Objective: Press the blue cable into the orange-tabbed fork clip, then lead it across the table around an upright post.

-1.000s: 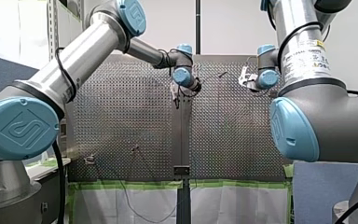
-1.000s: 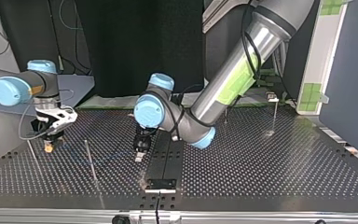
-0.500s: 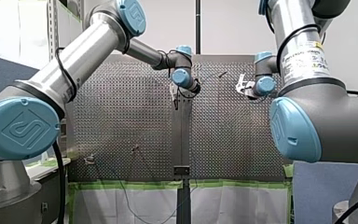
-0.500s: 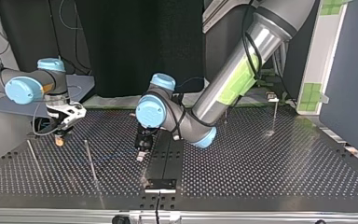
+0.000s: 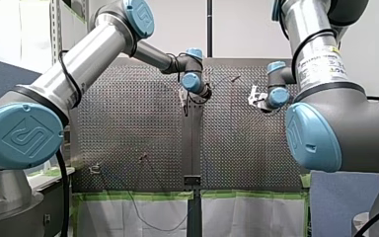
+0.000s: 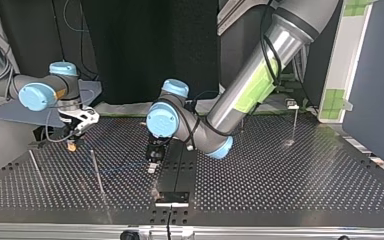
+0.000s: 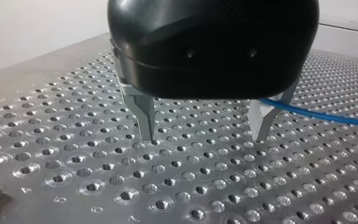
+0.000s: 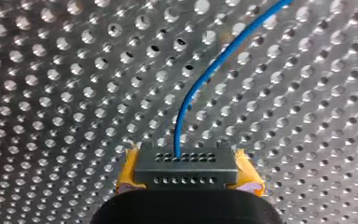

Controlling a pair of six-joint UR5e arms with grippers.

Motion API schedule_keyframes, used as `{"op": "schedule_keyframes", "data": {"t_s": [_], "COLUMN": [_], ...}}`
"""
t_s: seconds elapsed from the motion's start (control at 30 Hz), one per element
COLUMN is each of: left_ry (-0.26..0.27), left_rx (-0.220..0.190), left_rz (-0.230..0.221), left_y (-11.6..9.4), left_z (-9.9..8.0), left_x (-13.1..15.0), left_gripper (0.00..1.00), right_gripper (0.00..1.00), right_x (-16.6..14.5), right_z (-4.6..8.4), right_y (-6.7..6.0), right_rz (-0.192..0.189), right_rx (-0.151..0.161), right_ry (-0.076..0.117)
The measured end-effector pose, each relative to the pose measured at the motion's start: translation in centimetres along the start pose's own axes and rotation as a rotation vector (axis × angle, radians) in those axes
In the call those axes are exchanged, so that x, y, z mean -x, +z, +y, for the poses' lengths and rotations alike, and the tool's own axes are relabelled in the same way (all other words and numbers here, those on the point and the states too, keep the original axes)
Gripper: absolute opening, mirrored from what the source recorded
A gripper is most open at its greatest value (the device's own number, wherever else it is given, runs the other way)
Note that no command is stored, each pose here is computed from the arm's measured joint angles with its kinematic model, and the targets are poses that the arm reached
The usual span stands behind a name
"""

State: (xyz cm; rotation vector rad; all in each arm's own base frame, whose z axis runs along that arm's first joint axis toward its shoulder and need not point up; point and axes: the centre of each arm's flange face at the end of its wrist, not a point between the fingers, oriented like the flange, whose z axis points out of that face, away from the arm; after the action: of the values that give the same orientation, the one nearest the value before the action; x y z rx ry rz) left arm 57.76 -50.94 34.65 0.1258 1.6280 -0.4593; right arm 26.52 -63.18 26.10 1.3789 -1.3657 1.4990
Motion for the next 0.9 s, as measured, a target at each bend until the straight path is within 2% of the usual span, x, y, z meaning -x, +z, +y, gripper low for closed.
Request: {"op": "schedule_keyframes", "data": {"t_s": [0.47,0.9], "left_ry": [-0.003,-0.047], "left_rx": [0.028,0.025], "left_rz": [-0.009,-0.032], "left_y": [0.0,0.2], "left_z": [0.3,0.2], "left_x": [0.1,0.3], "left_gripper": [1.00,1.00], "right_gripper": [0.00,0.00], "right_x": [1.9,2.2], "right_z": [0.3,0.5], "right_y": [0.4,0.4], "right_rz": [-0.023,-0.025], "right_rx": [0.012,0.035], "right_ry": [-0.016,-0.036]}}
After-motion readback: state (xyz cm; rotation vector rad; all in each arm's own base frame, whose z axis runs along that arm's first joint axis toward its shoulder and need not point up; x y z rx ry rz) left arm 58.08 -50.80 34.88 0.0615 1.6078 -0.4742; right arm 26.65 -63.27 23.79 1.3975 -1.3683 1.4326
